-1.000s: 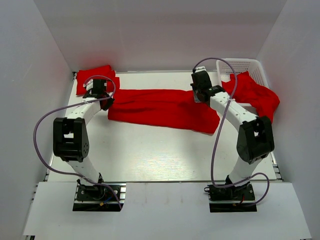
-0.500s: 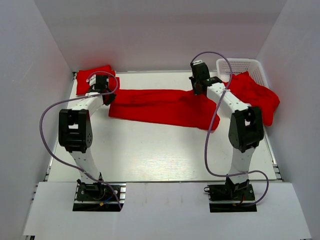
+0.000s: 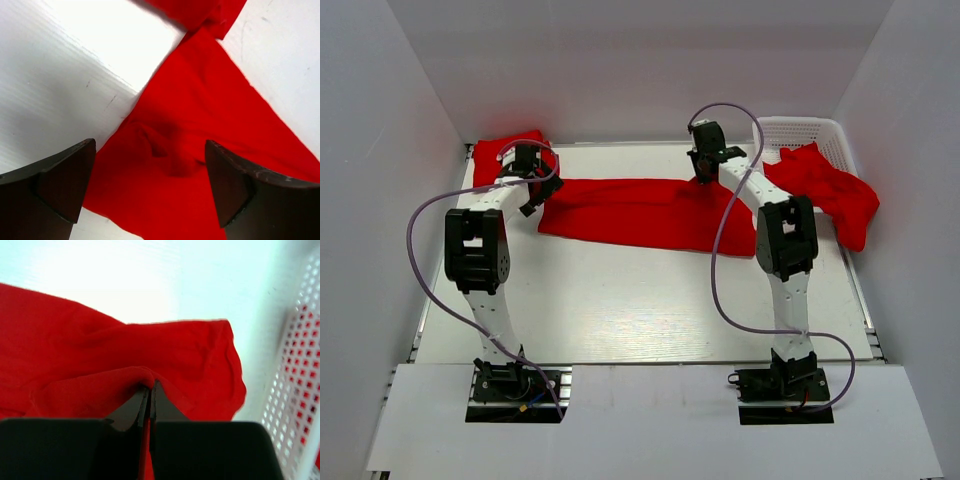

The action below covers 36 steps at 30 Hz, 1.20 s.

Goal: Fold and stack the t-shirts
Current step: Fold the other side of the tshirt into a rectangle

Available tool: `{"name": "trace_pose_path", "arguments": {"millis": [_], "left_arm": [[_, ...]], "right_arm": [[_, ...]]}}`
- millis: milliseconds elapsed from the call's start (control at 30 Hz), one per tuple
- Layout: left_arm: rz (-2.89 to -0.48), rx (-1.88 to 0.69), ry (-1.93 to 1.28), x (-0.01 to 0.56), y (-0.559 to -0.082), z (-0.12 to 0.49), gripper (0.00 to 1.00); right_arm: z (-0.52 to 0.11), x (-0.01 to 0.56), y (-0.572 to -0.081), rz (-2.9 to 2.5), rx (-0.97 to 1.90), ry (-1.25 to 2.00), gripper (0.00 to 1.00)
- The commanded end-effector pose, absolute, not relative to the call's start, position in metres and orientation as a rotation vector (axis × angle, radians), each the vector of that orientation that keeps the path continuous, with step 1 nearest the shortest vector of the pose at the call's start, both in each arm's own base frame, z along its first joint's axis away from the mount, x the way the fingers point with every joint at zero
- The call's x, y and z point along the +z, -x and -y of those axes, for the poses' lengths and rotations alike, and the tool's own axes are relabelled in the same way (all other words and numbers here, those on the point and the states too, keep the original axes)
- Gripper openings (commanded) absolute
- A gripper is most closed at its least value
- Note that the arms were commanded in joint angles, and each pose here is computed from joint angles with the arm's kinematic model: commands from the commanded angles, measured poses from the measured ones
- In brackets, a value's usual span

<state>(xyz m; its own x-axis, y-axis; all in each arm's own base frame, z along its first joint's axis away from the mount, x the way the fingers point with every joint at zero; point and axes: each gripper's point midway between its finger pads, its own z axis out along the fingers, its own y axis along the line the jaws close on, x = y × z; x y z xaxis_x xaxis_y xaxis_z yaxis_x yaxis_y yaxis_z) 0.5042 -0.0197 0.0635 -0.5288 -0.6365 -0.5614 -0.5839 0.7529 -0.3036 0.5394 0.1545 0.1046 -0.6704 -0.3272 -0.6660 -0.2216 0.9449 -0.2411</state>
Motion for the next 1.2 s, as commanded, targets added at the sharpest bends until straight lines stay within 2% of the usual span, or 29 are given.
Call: {"name": "trace_pose_path", "arguments": {"millis": [0, 300, 367, 400, 500, 533, 600, 633, 800, 933, 1067, 1100, 1133, 1167], "left_arm": [[-2.207, -0.096, 0.885, 0.096, -0.514, 0.012, 1.0], [-2.205, -0.092, 0.862, 0.105, -0.512, 0.011, 1.0], [-2.201, -0.091, 0.849, 0.109, -0.512, 0.011, 1.0], [-2.186, -0.095, 0.831, 0.117, -0.513, 0.011, 1.0], [-2.179, -0.095, 0.817, 0.123, -0.513, 0.01, 1.0], [-2.17, -0.099, 0.815, 0.127, -0.513, 0.01, 1.0], [-2.165, -0.097, 0.8, 0.13, -0.512, 0.01, 1.0], [-2.146, -0.106, 0.796, 0.137, -0.514, 0.01, 1.0], [-2.169, -0.121, 0.7, 0.142, -0.514, 0.015, 1.0], [-2.179, -0.167, 0.577, 0.152, -0.517, 0.033, 1.0], [-2.21, -0.288, 0.454, 0.147, -0.522, 0.054, 1.0], [-2.238, -0.304, 0.426, 0.137, -0.522, 0.058, 1.0], [-2.234, -0.368, 0.37, 0.137, -0.526, 0.069, 1.0], [-2.234, -0.39, 0.342, 0.135, -0.529, 0.073, 1.0]], "right_arm": [[-0.162, 0.12, -0.563, -2.256, -0.157, 0.424, 0.0], [-0.172, 0.1, -0.569, -2.266, -0.127, 0.491, 0.02], [-0.168, 0.094, -0.572, -2.278, -0.15, 0.471, 0.15], [-0.17, 0.093, -0.571, -2.278, -0.155, 0.474, 0.34], [-0.169, 0.099, -0.577, -2.261, -0.167, 0.445, 0.47], [-0.169, 0.102, -0.577, -2.258, -0.167, 0.433, 0.59], [-0.165, 0.117, -0.584, -2.222, -0.188, 0.394, 0.72], [-0.165, 0.119, -0.585, -2.219, -0.185, 0.376, 0.9], [-0.162, 0.136, -0.58, -2.204, -0.179, 0.298, 0.9], [-0.164, 0.146, -0.556, -2.223, -0.108, 0.283, 0.9], [-0.167, 0.129, -0.524, -2.313, -0.014, 0.251, 0.9], [-0.165, 0.107, -0.507, -2.382, 0.002, 0.212, 0.9], [-0.168, 0.114, -0.499, -2.383, 0.042, 0.203, 0.9], [-0.166, 0.092, -0.481, -2.446, 0.06, 0.181, 0.9]]}}
